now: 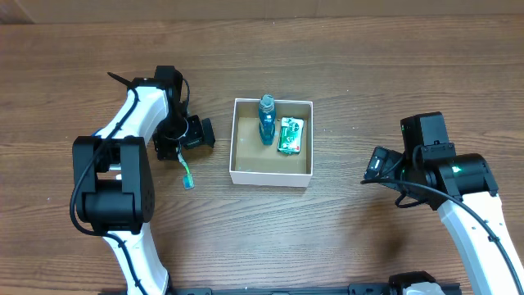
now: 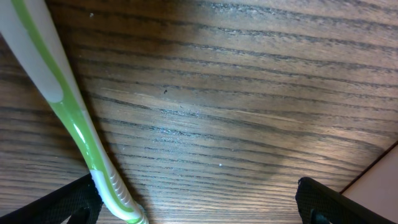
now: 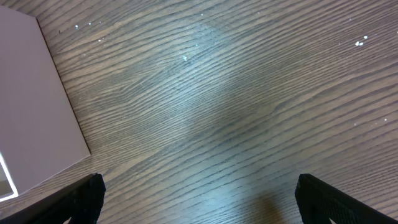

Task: Pack container
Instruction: 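Reach the left gripper to the green toothbrush and grasp its handle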

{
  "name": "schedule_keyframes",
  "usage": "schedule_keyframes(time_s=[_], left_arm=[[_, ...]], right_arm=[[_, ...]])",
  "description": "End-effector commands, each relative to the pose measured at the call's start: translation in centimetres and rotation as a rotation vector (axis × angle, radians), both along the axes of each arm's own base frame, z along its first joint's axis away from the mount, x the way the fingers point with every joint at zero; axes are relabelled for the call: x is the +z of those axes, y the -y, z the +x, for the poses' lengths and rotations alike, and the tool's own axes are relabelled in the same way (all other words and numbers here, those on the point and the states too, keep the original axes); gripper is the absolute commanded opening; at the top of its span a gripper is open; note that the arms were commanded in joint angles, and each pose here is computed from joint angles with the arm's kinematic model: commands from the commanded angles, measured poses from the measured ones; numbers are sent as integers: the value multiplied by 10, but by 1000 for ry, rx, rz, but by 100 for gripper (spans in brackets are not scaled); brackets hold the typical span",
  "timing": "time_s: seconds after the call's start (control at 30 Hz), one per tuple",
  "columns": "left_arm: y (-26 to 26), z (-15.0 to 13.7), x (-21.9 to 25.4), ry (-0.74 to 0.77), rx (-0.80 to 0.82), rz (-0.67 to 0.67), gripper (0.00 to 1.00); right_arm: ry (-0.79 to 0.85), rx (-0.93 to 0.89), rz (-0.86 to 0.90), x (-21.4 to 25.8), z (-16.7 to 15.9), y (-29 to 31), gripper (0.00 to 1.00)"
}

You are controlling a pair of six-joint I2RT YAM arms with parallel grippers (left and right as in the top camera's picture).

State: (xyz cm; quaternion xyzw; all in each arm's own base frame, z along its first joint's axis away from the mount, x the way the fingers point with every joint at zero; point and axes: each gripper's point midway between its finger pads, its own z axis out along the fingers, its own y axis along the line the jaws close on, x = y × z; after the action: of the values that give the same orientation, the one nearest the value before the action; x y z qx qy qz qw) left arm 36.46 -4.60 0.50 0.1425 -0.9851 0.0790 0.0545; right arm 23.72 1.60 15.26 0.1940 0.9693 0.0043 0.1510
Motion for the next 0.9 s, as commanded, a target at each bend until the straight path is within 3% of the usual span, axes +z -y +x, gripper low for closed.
schedule_keyframes(time_s=[0.0,0.33,0.47,0.67,0.87], left_arm=[[-6,-2,-11,-33,20,22,99],[-8,-11,-11,-71,19,34,49],[-8,-12,-10,-74,20,35,42],[-8,-11,-11,-73,23,35,42],[-8,-11,-11,-74,31,36,26]], right_arm=[[14,2,-2,2,0,1,100],[13,2,-2,2,0,1,100],[12,2,-2,2,0,1,100],[7,2,-3,2,-1,1,100],[4,2,-3,1,-2,1,100]])
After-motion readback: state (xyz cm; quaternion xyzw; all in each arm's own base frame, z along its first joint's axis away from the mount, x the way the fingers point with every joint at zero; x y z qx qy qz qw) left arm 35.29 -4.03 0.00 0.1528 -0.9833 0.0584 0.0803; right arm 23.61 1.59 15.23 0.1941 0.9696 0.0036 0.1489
